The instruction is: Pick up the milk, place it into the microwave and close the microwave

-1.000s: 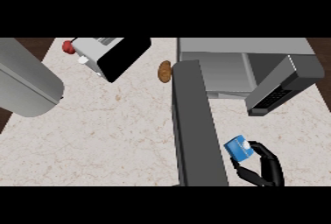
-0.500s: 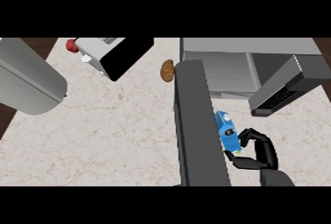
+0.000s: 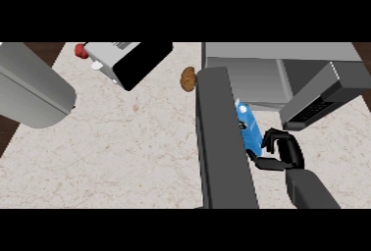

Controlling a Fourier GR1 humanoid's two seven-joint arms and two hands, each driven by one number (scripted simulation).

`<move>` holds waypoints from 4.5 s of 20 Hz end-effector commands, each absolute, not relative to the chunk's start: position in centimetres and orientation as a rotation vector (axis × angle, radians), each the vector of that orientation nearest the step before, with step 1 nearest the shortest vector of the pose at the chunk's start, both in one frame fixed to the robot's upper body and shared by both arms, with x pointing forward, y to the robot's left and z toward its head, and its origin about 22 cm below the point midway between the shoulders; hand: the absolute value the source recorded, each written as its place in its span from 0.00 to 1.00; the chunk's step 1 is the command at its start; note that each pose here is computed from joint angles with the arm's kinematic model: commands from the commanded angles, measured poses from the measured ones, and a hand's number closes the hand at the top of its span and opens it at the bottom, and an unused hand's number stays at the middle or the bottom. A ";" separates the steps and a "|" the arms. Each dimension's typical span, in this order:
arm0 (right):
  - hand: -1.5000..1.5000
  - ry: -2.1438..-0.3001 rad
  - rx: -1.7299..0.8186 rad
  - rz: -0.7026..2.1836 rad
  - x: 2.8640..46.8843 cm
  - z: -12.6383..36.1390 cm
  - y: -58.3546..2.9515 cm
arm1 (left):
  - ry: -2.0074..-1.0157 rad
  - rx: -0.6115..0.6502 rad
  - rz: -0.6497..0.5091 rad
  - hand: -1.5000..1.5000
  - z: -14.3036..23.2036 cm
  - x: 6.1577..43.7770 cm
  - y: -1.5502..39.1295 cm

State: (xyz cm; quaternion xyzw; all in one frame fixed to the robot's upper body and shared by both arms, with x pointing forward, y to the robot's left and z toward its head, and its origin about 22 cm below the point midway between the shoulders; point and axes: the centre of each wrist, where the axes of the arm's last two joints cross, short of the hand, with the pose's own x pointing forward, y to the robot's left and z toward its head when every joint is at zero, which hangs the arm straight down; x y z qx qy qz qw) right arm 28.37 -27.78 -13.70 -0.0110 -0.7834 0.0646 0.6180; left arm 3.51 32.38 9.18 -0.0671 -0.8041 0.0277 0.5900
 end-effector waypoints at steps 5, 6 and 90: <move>1.00 -1.906 -0.068 0.196 33.0 -10.3 -26.2 | -1.922 -0.204 0.049 0.00 11.1 2.8 31.7; 1.00 -1.899 -0.042 0.196 33.7 -10.0 -24.9 | -1.921 -0.196 0.036 0.00 10.8 2.9 32.6; 0.00 -1.854 -0.512 0.335 46.4 8.9 -19.1 | -1.908 -0.252 -0.148 0.00 10.7 11.9 34.5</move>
